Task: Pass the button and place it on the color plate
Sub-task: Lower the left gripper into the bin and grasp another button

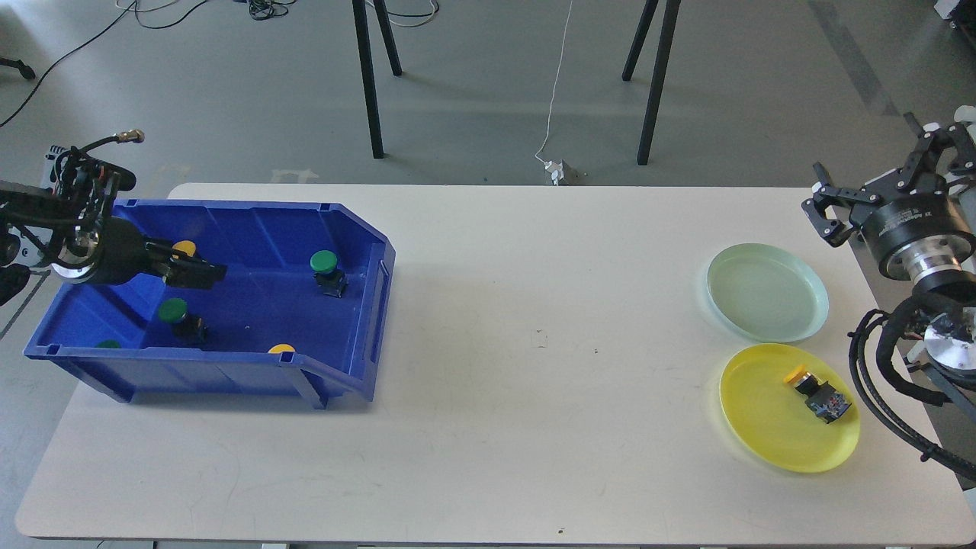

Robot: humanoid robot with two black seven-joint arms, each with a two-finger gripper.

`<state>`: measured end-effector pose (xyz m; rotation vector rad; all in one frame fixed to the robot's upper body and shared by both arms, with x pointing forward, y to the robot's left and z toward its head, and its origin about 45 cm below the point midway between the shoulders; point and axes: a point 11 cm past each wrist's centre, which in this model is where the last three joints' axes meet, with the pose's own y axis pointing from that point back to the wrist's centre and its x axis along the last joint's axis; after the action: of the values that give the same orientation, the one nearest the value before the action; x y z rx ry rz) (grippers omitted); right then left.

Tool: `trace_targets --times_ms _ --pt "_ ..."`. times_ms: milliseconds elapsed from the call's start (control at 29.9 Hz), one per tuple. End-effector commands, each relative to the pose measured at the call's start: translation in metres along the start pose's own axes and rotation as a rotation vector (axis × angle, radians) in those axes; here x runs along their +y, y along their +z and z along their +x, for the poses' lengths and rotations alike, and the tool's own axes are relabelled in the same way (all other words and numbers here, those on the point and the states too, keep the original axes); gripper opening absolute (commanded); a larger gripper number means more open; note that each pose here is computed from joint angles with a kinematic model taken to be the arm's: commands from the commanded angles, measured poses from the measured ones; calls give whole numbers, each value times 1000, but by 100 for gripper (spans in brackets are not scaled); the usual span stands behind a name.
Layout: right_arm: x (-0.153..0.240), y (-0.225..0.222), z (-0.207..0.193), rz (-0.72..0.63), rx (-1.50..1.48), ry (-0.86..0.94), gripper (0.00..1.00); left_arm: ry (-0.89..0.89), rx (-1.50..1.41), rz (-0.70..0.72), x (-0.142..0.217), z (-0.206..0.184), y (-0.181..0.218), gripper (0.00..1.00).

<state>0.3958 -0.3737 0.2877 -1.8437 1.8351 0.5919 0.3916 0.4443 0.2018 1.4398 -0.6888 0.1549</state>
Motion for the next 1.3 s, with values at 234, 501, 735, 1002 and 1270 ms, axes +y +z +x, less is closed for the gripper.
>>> trace_targets --times_ms 234,501,735,1002,1270 --pt "-16 0 -15 -7 22 -43 100 -89 27 62 -22 -25 -11 98" --pt "-12 -1 -10 -5 14 -36 100 -149 33 85 -39 -45 -10 97" --pt "-9 1 -7 -10 10 -29 100 -156 39 96 -39 -49 -14 80" --pt "-5 6 -2 -19 5 -24 100 -156 40 102 -39 -49 -15 54" --pt "-1 9 4 -24 1 -11 100 -164 38 113 -40 -50 -17 9"
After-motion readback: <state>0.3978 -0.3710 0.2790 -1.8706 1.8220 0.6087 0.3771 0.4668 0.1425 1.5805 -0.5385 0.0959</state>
